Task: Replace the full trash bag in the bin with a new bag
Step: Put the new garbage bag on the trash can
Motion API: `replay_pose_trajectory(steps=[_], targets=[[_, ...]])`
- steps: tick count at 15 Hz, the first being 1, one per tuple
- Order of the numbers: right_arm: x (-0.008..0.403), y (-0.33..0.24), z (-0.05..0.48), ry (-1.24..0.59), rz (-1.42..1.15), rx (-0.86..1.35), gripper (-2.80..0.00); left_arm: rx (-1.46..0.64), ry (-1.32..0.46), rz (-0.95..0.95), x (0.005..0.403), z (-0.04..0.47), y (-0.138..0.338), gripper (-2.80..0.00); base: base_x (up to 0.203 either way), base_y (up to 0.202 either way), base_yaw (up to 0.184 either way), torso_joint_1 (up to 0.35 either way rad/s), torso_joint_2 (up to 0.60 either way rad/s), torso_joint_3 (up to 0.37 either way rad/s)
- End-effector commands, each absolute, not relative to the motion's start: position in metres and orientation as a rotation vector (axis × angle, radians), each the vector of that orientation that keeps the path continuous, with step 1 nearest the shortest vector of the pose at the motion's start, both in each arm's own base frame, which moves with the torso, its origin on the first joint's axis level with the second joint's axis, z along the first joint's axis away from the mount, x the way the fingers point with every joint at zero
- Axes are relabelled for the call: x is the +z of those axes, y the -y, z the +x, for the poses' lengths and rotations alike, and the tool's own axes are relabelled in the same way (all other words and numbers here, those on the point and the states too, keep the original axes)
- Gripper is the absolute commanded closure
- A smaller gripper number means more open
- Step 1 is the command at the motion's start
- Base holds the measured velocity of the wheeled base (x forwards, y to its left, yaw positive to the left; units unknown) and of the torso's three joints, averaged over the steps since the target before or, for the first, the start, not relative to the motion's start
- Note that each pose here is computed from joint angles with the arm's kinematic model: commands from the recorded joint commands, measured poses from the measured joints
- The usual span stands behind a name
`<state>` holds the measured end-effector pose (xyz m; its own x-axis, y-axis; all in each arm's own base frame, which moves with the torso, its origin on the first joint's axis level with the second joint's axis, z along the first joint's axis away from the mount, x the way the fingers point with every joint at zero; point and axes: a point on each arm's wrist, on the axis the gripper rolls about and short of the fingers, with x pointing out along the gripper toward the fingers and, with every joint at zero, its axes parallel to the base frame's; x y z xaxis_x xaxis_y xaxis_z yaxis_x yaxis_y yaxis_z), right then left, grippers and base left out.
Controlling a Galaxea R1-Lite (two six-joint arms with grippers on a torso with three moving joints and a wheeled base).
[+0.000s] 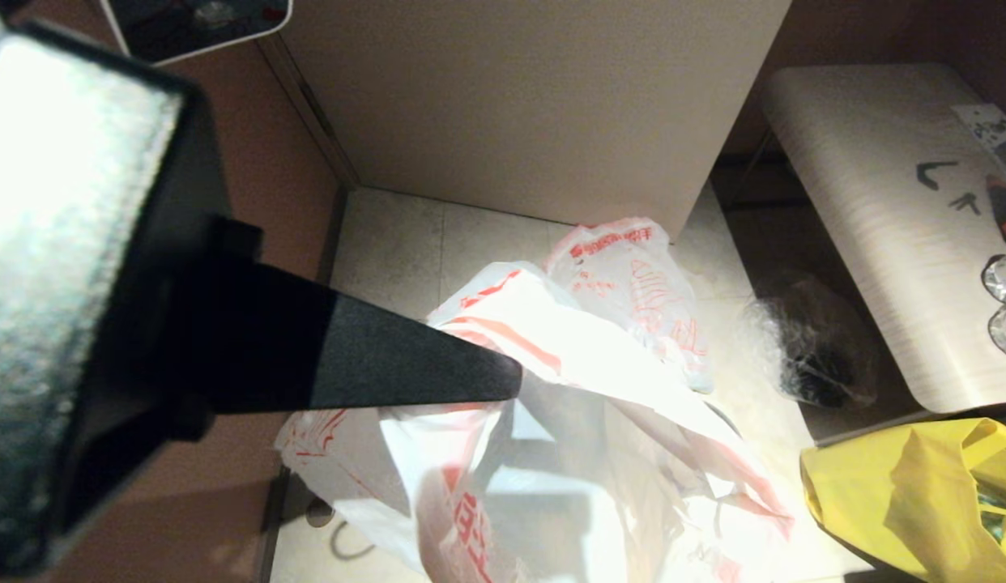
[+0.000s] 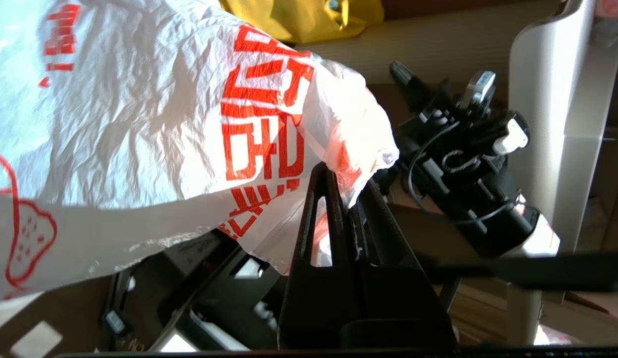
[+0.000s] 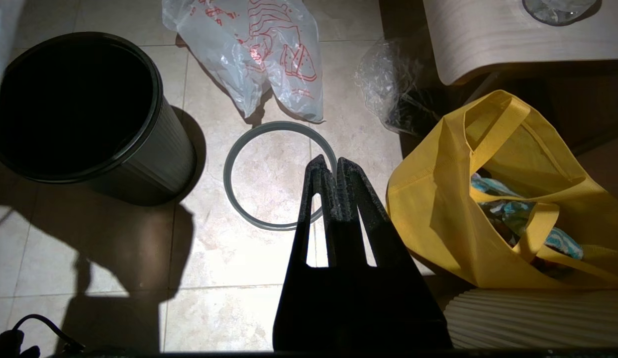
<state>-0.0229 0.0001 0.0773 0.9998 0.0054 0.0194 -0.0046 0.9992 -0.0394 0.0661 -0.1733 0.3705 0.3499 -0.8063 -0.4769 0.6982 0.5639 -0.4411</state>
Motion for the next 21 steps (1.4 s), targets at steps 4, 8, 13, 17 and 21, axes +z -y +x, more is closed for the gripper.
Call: replay_pose_trajectory(steps=[4, 8, 13, 17, 21], targets=[[0.075, 0.0, -0.022, 0.009, -0.04, 0.006, 0.0, -1.022, -0.68, -0.215, 0.369, 0.083, 0.22, 0.0, 0.0, 0.0, 0.0, 0.0, 0.0, 0.0], [0.075, 0.0, -0.022, 0.009, -0.04, 0.006, 0.0, -1.141, -0.662, -0.297, 0.37, 0.091, 0.247, 0.0, 0.0, 0.0, 0.0, 0.0, 0.0, 0.0], [0.075, 0.0, -0.022, 0.009, -0.04, 0.006, 0.0, -1.23, -0.73, -0.428, 0.364, 0.106, 0.271, 0.0, 0.0, 0.0, 0.0, 0.0, 0.0, 0.0], [0.075, 0.0, -0.022, 0.009, -0.04, 0.006, 0.0, -1.256, -0.711, -0.458, 0.341, 0.132, 0.285, 0.0, 0.0, 0.0, 0.0, 0.0, 0.0, 0.0], [0.075, 0.0, -0.022, 0.009, -0.04, 0.006, 0.0, -1.245, -0.726, -0.49, 0.302, 0.17, 0.277, 0.0, 0.0, 0.0, 0.0, 0.0, 0.0, 0.0]])
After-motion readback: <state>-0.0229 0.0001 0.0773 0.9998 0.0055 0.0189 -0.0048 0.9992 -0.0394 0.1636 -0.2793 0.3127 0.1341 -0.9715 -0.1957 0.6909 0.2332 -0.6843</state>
